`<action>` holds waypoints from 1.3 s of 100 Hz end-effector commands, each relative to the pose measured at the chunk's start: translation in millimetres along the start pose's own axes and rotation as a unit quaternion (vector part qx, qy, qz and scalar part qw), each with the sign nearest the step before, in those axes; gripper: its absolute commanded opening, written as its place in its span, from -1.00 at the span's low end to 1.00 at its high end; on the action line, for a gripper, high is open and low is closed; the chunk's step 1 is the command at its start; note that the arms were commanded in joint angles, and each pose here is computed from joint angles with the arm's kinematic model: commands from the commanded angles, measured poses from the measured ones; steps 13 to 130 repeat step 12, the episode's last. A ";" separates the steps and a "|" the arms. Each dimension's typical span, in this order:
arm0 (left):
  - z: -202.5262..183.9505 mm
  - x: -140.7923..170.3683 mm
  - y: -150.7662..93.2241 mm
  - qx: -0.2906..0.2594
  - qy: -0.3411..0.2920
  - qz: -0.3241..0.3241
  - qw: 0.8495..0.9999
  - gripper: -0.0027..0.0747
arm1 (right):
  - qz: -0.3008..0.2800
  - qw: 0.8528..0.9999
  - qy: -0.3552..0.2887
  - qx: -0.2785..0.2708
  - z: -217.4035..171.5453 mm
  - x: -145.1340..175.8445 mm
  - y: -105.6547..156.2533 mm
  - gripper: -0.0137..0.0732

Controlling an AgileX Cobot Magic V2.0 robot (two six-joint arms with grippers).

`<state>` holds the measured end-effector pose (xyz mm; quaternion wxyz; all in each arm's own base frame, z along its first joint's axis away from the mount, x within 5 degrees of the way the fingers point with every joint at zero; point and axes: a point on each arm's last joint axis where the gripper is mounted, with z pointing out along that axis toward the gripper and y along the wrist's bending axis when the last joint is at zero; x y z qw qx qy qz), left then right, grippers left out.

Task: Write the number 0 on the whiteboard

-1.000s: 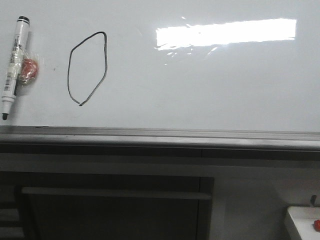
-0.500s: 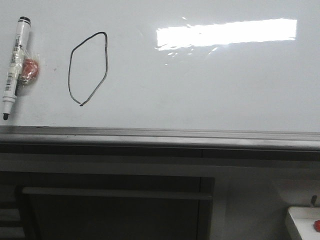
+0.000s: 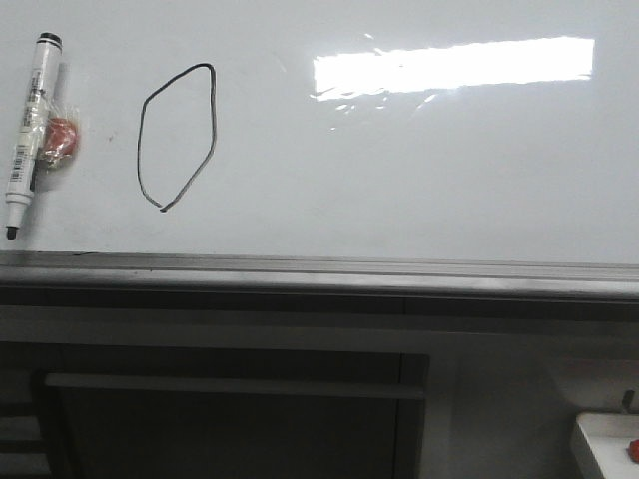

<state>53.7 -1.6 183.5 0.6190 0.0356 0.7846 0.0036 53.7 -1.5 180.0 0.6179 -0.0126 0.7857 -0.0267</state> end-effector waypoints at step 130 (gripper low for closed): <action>-1.0 -4.3 0.0 -0.001 -0.044 -0.005 0.999 -0.98 | -0.006 1.000 -0.005 0.005 1.0 5.6 -0.4 -0.83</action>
